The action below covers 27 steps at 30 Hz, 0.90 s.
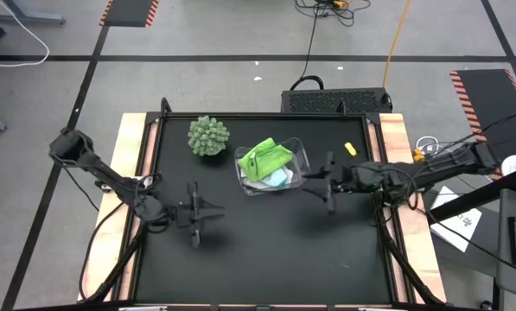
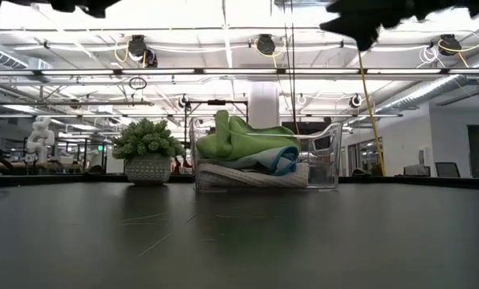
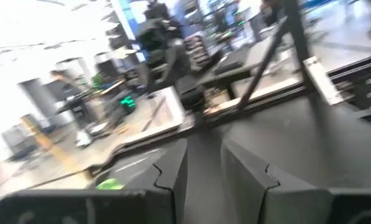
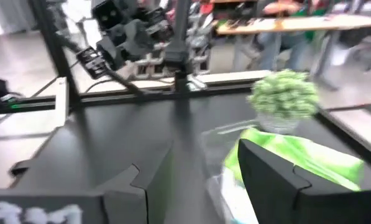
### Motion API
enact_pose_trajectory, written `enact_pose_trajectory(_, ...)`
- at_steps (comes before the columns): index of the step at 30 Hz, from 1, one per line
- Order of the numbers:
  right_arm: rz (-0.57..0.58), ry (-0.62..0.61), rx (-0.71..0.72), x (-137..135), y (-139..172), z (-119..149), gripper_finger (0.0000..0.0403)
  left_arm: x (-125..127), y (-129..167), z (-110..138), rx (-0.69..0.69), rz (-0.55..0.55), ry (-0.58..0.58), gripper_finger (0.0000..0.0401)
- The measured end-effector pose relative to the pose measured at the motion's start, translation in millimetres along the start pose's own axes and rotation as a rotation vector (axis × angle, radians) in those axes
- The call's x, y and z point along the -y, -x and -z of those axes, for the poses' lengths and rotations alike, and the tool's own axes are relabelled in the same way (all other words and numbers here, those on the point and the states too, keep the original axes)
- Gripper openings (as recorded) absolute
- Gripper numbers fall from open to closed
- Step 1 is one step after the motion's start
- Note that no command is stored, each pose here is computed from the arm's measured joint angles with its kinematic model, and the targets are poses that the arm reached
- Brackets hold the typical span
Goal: Fold microfiber towels
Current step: Return to Home Position
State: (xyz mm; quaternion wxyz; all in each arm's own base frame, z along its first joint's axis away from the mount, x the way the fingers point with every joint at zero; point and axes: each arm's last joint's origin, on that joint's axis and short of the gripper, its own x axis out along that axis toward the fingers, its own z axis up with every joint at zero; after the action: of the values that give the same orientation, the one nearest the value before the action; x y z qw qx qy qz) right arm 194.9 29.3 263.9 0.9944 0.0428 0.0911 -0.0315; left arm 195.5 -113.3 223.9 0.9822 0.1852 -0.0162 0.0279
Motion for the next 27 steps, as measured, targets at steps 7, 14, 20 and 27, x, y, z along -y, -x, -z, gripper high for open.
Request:
enact_pose_trajectory(7, 0.019, -0.011, 0.03, 10.0, 23.3, 40.8, 0.0149, -3.8, 7.4, 4.0, -0.113, -0.133, -0.082, 0.0102)
enact_pose_trajectory(14, 0.042, 0.026, 0.042, 16.1, 33.8, 62.7, 0.0134, -3.4, 7.4, 13.8, -0.202, -0.146, -0.137, 0.0102)
enact_pose_trajectory(20, -0.064, 0.029, 0.15, 17.1, 42.9, 75.1, 0.0133, -3.9, 7.3, 18.7, -0.212, -0.018, -0.096, 0.0102)
enact_pose_trajectory(27, -0.203, -0.014, 0.281, 18.2, 53.2, 91.5, 0.0111, -17.5, 16.4, 2.7, -0.043, 0.155, 0.033, 0.0102)
